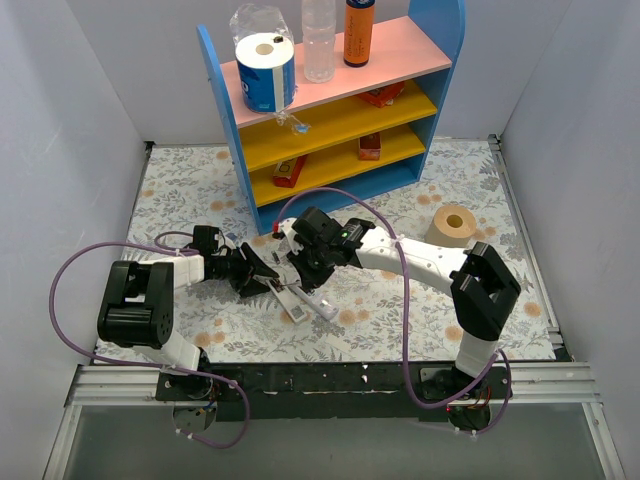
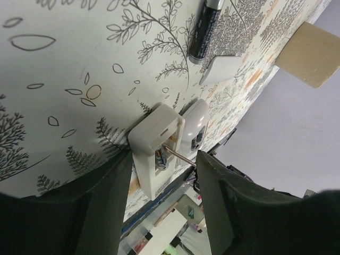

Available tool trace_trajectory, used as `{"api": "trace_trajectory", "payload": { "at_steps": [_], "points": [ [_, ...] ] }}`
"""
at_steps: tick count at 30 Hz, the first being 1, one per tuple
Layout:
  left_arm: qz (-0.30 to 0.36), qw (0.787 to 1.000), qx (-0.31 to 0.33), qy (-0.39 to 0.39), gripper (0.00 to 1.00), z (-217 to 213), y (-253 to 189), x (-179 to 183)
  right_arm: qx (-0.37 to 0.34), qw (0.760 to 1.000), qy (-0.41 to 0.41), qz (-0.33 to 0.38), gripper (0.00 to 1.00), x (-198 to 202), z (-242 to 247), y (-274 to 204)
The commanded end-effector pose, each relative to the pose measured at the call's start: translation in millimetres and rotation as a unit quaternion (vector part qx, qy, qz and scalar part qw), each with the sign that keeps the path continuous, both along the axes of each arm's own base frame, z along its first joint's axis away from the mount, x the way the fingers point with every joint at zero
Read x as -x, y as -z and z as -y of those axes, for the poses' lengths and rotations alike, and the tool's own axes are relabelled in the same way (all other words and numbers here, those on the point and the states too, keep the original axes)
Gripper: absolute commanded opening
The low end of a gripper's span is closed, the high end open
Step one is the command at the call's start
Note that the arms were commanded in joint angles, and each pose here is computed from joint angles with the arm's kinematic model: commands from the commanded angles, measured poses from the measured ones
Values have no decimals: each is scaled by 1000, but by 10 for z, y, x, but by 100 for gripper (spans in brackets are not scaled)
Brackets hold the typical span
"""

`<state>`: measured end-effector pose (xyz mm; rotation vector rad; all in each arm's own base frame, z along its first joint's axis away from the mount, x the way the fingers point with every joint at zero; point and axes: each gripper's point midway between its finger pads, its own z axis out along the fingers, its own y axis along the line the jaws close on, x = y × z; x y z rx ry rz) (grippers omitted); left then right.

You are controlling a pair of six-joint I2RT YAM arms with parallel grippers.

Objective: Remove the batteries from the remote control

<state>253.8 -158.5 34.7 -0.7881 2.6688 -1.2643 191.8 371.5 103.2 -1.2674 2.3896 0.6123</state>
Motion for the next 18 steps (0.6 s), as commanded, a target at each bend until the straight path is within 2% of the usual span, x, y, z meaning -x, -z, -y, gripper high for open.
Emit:
{"api": "trace_trajectory", "payload": {
  "at_steps": [1, 8, 18],
  "points": [
    [30, 999, -20, 4, 52, -34, -47, -106, -38, 999, -10, -18, 1, 111, -99, -130],
    [39, 999, -22, 6, 51, -35, -63, -142, -34, 999, -3, -26, 1, 133, -77, -132],
    [37, 999, -26, 6, 49, -43, -34, -156, -4, 1000, 22, -2, 1, 46, 62, -183]
  ]
}}
